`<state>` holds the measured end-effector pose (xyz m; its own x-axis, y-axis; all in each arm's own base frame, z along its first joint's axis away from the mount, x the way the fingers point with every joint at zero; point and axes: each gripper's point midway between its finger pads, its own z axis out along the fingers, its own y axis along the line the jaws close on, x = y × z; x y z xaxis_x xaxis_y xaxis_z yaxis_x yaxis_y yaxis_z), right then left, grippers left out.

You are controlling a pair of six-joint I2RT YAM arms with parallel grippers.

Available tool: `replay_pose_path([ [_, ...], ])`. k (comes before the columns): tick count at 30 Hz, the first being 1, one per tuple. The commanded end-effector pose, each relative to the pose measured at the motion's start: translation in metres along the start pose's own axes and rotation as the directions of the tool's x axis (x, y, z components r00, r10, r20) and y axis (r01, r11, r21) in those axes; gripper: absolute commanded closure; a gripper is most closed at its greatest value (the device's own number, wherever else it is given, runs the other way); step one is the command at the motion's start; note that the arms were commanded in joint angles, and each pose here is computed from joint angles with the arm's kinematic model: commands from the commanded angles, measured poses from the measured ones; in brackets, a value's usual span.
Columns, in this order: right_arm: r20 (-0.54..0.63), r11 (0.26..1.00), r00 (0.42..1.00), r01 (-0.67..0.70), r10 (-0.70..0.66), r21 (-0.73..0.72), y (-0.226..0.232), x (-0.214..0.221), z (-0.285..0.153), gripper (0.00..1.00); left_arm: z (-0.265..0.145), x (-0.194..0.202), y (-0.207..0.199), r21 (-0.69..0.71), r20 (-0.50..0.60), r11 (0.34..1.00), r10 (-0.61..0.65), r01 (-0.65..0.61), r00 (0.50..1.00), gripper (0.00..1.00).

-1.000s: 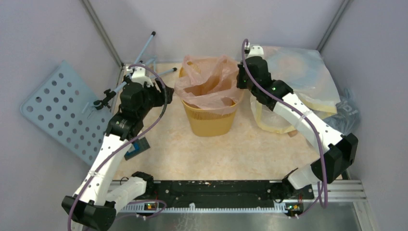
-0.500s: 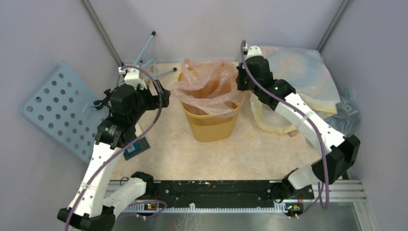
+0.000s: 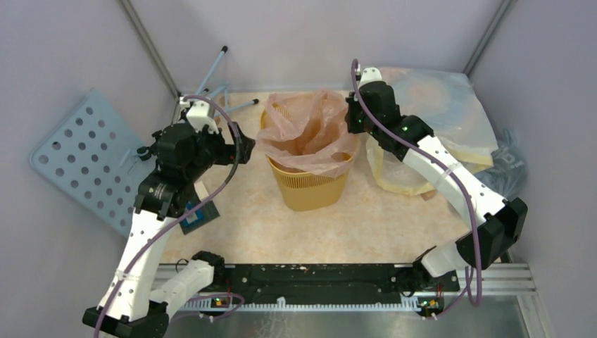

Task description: Put the trash bags into the trash bin

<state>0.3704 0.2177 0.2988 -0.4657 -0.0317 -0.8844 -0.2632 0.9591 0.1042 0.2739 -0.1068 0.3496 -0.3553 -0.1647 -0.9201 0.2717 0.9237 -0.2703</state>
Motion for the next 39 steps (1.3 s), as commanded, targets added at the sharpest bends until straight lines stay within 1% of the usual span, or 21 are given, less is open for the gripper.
replay_pose_path([
  [1, 0.047, 1.0, 0.999, 0.003, -0.002, -0.031, 0.004, -0.022, -0.012, 1.0, -0.001, 0.018, 0.005, -0.011, -0.041, 1.0, -0.012, 0.012, 0.999, 0.01],
  [5, 0.043, 1.0, 0.999, 0.013, -0.012, -0.023, 0.003, -0.022, -0.009, 1.0, -0.008, 0.021, 0.03, -0.147, -0.042, 0.989, 0.004, -0.01, 0.999, 0.01],
  [6, 0.041, 1.0, 0.999, 0.014, -0.013, -0.018, 0.002, -0.022, -0.008, 1.0, -0.012, 0.021, 0.032, -0.16, -0.043, 0.987, 0.006, -0.013, 0.999, 0.01],
  [7, 0.04, 1.0, 0.999, 0.015, -0.014, -0.016, 0.002, -0.022, -0.008, 1.0, -0.015, 0.019, 0.028, -0.14, -0.037, 0.99, 0.011, -0.016, 0.999, 0.01],
  [8, 0.039, 1.0, 0.999, 0.017, -0.017, -0.015, 0.002, -0.022, -0.007, 1.0, -0.019, 0.017, 0.013, -0.054, -0.033, 0.998, 0.029, -0.031, 0.999, 0.01],
  [9, 0.037, 1.0, 0.999, 0.019, -0.018, -0.015, 0.002, -0.021, -0.006, 1.0, -0.025, 0.014, -0.009, 0.074, -0.015, 0.996, 0.06, -0.059, 0.998, 0.01],
  [10, 0.037, 1.0, 0.999, 0.02, -0.02, -0.014, 0.002, -0.022, -0.007, 1.0, -0.032, 0.012, -0.027, 0.179, 0.01, 0.981, 0.077, -0.077, 0.997, 0.01],
  [11, 0.037, 1.0, 0.999, 0.019, -0.019, -0.014, 0.002, -0.022, -0.007, 1.0, -0.039, 0.01, -0.041, 0.253, 0.028, 0.965, 0.071, -0.076, 0.997, 0.01],
  [12, 0.038, 1.0, 0.999, 0.02, -0.02, -0.013, 0.001, -0.022, -0.007, 1.0, -0.043, 0.007, -0.049, 0.296, 0.04, 0.953, 0.058, -0.067, 0.998, 0.01],
  [16, 0.039, 1.0, 0.999, 0.02, -0.02, -0.017, 0.002, -0.023, -0.007, 1.0, -0.049, 0.001, -0.062, 0.351, 0.041, 0.935, 0.029, -0.042, 0.999, 0.01],
  [20, 0.032, 1.0, 0.999, 0.023, -0.023, -0.019, 0.002, -0.021, -0.006, 1.0, -0.057, -0.011, -0.072, 0.393, 0.069, 0.919, 0.012, -0.038, 0.998, 0.01],
  [23, 0.029, 0.999, 0.999, 0.024, -0.024, -0.026, 0.004, -0.02, -0.006, 1.0, -0.069, -0.027, -0.072, 0.373, 0.121, 0.926, 0.013, -0.058, 0.993, 0.01],
  [29, 0.017, 0.998, 0.999, 0.052, -0.052, -0.039, 0.005, -0.017, -0.003, 1.0, -0.095, -0.061, -0.053, 0.217, 0.21, 0.97, 0.061, -0.107, 0.976, 0.01],
  [33, 0.001, 0.996, 0.998, 0.062, -0.062, -0.057, 0.009, -0.013, 0.0, 1.0, -0.109, -0.084, -0.049, 0.16, 0.261, 0.978, 0.085, -0.13, 0.962, 0.01],
  [36, 0.001, 0.994, 0.998, 0.07, -0.07, -0.088, 0.015, -0.014, 0.001, 1.0, -0.115, -0.109, -0.055, 0.158, 0.294, 0.978, 0.088, -0.139, 0.952, 0.01],
  [38, 0.0, 0.991, 0.997, 0.081, -0.081, -0.103, 0.018, -0.016, 0.001, 1.0, -0.108, -0.118, -0.064, 0.195, 0.281, 0.972, 0.074, -0.132, 0.957, 0.01],
  [39, -0.001, 0.991, 0.996, 0.087, -0.087, -0.106, 0.018, -0.016, 0.0, 1.0, -0.097, -0.119, -0.066, 0.21, 0.265, 0.971, 0.057, -0.116, 0.963, 0.01],
])
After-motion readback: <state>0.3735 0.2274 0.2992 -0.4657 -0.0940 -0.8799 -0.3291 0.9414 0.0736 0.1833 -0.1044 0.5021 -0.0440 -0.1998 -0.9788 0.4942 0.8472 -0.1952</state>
